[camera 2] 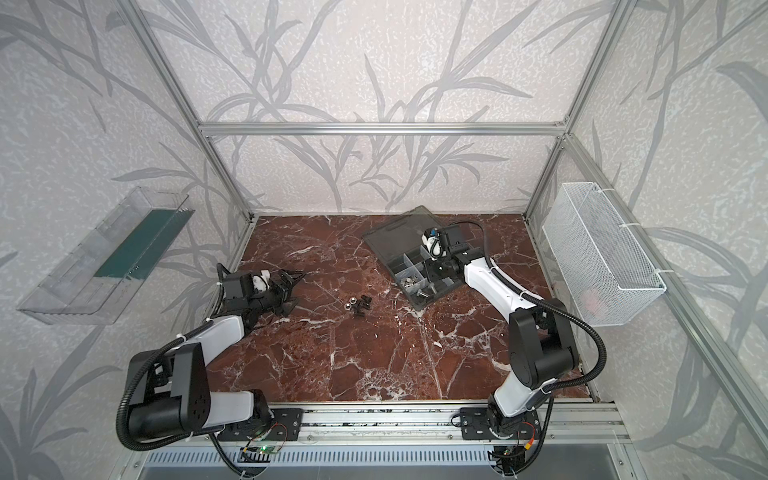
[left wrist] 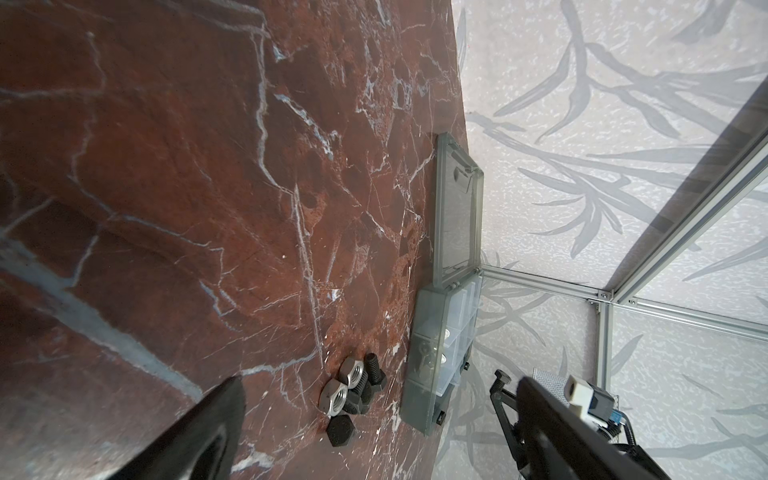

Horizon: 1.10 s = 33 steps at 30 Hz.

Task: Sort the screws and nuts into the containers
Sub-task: 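Carry the black bolt with the right gripper to the organizer, then lower the black bolt toward an organizer compartment with the right gripper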

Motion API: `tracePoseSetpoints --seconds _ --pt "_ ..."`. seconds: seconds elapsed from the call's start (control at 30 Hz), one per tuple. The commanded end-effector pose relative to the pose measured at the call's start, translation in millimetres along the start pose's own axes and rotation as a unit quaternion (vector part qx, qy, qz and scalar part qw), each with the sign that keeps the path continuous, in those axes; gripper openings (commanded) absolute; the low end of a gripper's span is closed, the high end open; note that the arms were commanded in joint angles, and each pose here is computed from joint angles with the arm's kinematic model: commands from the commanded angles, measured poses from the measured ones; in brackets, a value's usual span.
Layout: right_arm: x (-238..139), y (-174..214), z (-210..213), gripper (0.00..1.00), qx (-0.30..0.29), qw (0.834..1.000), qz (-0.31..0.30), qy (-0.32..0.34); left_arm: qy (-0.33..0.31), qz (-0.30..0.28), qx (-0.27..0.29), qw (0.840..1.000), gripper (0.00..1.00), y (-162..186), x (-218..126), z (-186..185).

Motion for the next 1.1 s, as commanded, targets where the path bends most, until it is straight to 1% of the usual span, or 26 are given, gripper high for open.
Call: tracePoseSetpoints --seconds 0.0,0.07,0.13,0.27,0.3,0.33,0.57,0.9,0.93,1.03,1.07 --pt "-11 1 -30 0.0 0.06 0.997 0.01 0.056 0.012 -0.003 0.002 1.0 1.0 -2 -3 -5" --pt "-11 2 -45 0.0 0.083 0.993 0.015 0.081 0.013 -0.004 0.002 1.0 0.99 -2 -3 -5" --pt "-10 3 -55 0.0 0.095 0.99 0.02 0.104 0.014 -0.005 0.002 1.0 0.99 -2 -4 -6" --pt "-6 1 -68 0.0 0.112 0.985 0.028 0.126 0.012 -0.005 0.003 1.0 0.99 -2 -4 -6" --pt "3 6 -72 0.0 0.116 0.984 0.044 0.132 0.012 -0.005 0.003 1.0 1.0 -2 -4 -6" --pt "6 5 -74 0.0 0.119 0.982 0.047 0.136 0.012 -0.005 0.003 1.0 0.99 -2 -4 -5" --pt "27 8 -85 0.0 0.132 0.977 0.074 0.151 0.02 -0.005 0.007 1.0 0.99 -2 -5 -9" --pt "37 13 -92 0.0 0.135 0.974 0.088 0.159 0.019 -0.004 0.006 1.0 1.0 -2 -4 -8" --pt "37 12 -93 0.02 0.136 0.974 0.088 0.159 0.019 -0.005 0.006 1.0 0.99 -3 -4 -8" --pt "33 9 -92 0.3 0.137 0.974 0.082 0.16 0.02 -0.005 0.006 1.0 1.0 -3 -4 -9" --pt "31 8 -91 0.37 0.137 0.975 0.079 0.158 0.021 -0.004 0.006 1.0 1.0 -3 -4 -9"
Point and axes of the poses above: each gripper's point midway between its finger pads, its own x axis out along the fingers, its own z axis along the line the jaws close on, y = z × x, the point moved 5 cm from there along -x, back along the fingers, and after that the axes turned 5 degrees about x, right-handed, at the moved point
